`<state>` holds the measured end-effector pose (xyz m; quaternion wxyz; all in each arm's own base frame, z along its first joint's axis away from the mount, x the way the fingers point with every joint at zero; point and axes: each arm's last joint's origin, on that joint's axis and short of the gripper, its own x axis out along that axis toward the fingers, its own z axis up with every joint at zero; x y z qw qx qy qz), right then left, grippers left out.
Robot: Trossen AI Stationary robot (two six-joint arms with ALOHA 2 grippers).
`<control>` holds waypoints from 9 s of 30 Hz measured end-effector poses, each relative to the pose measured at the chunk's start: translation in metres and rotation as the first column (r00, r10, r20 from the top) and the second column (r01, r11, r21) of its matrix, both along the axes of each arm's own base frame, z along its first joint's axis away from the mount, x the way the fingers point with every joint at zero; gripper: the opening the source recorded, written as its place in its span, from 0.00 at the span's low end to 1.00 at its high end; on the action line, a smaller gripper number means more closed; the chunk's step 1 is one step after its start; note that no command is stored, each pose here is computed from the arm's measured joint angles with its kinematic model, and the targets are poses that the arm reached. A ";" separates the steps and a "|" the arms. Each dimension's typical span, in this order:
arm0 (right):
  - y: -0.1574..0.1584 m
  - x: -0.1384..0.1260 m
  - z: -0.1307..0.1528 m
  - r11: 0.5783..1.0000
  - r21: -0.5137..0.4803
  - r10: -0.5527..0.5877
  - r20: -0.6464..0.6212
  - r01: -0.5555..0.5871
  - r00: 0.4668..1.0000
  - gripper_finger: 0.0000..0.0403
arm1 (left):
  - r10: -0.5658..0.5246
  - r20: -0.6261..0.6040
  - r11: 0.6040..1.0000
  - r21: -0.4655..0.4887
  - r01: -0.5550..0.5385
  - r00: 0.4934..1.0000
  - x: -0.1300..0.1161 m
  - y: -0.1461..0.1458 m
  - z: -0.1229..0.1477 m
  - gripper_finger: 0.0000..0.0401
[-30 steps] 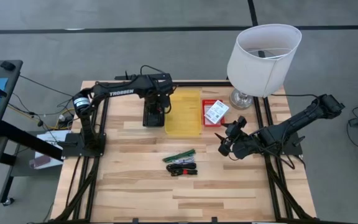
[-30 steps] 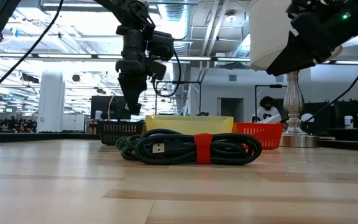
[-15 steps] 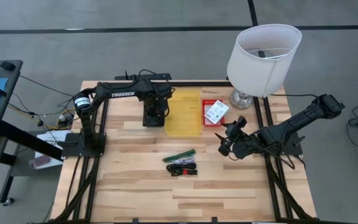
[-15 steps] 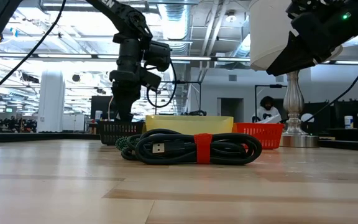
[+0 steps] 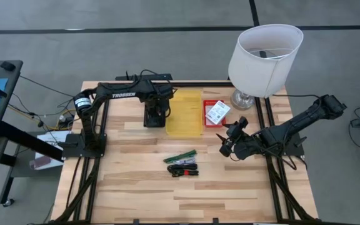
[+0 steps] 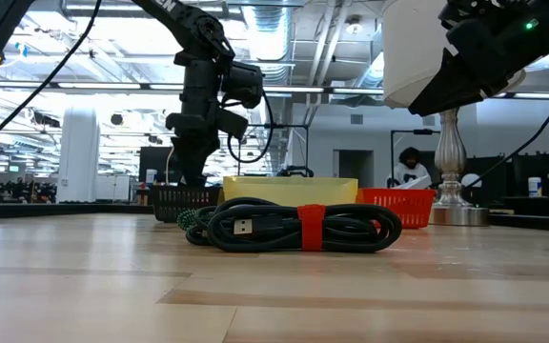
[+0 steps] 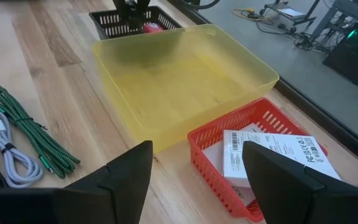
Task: Pick and place items into bin
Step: Put the black charger adapter into the black bin, then put the bottom black charger cable into the yellow bin, then put the black charger cable into the yellow bin
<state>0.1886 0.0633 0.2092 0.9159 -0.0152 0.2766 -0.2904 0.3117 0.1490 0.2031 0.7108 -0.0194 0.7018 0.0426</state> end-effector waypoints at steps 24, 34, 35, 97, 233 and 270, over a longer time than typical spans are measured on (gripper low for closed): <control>0.000 0.000 0.000 1.000 -0.003 0.000 -0.001 0.000 1.000 0.61 | 0.180 0.082 0.966 -0.203 -0.160 0.980 -0.008 -0.011 0.035 0.64; 0.005 0.010 0.010 0.997 0.083 -0.013 0.160 0.000 0.987 0.61 | 0.230 0.670 0.958 -0.031 -0.284 0.705 -0.054 -0.044 0.130 0.64; 0.006 0.011 0.011 0.996 0.093 -0.014 0.181 -0.003 0.983 0.61 | 0.207 0.716 0.961 -0.022 -0.275 0.666 -0.061 -0.051 0.134 0.64; 0.087 0.137 0.018 0.869 0.217 0.491 -0.269 -0.445 0.829 0.61 | 0.224 0.924 0.949 -0.136 -0.283 0.309 -0.184 -0.125 0.050 0.64; -0.108 0.246 0.026 0.994 0.072 0.108 -0.707 -0.081 0.699 0.34 | 0.441 0.829 0.875 -0.312 -0.371 0.344 -0.188 -0.126 0.039 0.64; -0.006 0.244 0.024 0.943 0.215 0.332 -0.655 -0.255 0.679 0.34 | 0.444 0.821 0.874 -0.308 -0.377 0.359 -0.189 -0.126 0.037 0.64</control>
